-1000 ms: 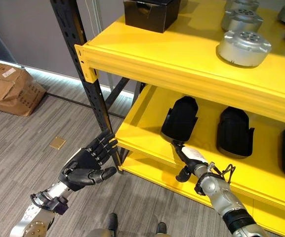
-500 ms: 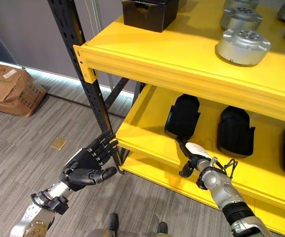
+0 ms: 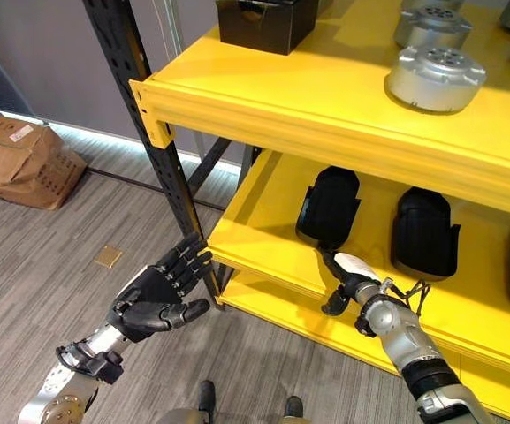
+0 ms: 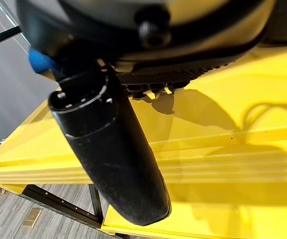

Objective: Move parts from the plastic box to the shelf.

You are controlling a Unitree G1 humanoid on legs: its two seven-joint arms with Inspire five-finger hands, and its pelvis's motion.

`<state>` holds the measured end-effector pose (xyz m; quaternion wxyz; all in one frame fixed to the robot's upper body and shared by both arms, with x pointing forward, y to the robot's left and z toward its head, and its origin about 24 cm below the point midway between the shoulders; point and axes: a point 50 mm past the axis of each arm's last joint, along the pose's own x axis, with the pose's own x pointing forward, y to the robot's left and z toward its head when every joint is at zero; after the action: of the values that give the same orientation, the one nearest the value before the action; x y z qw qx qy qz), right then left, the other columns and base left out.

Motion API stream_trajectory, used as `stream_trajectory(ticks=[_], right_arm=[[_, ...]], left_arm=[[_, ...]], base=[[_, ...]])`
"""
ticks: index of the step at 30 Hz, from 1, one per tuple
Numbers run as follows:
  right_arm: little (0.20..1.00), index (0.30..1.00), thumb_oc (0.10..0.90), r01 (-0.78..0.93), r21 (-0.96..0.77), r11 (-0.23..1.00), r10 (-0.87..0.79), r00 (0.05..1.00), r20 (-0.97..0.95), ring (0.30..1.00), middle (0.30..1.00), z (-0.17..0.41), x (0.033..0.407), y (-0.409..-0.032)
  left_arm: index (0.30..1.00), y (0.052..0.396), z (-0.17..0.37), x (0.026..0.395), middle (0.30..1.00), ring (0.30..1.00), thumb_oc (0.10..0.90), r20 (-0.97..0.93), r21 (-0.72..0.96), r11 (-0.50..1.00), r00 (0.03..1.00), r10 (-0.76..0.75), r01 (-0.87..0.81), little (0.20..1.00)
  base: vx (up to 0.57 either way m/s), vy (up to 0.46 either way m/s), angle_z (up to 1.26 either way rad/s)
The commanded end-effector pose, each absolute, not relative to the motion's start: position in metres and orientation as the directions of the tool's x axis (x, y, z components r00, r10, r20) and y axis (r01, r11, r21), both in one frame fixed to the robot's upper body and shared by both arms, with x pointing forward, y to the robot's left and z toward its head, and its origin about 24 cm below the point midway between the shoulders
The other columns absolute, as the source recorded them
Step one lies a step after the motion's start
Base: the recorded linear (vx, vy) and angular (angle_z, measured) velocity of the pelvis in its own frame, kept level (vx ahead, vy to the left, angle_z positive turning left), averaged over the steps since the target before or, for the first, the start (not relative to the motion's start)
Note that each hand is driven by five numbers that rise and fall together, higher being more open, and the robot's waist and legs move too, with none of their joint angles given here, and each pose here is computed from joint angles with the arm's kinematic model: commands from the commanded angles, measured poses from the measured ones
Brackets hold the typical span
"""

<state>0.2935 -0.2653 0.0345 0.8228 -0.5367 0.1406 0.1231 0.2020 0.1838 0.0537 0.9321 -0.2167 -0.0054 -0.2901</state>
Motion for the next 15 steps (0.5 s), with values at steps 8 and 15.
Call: stream_trajectory(ticks=[8, 15], right_arm=[[1.0, 1.0, 0.9, -0.482, -0.821, 0.306, 0.286, 0.869, -0.404, 1.0, 1.0, 0.053, 0.289, -0.233], [1.0, 1.0, 0.9, -0.703, -0.574, 0.42, 0.719, 0.644, -0.262, 1.0, 1.0, 0.084, 0.239, -0.173]], left_arm=[[1.0, 0.181, 0.098, 0.212, 1.0, 1.0, 0.9, 0.364, -0.26, 0.701, 0.74, -0.566, 0.664, 1.0], [1.0, 0.188, 0.1, 0.212, 1.0, 1.0, 0.9, 0.387, -0.246, 0.743, 0.766, -0.513, 0.622, 1.0]], base=[[-0.02, 0.029, 0.0], [-0.06, 0.031, -0.03]])
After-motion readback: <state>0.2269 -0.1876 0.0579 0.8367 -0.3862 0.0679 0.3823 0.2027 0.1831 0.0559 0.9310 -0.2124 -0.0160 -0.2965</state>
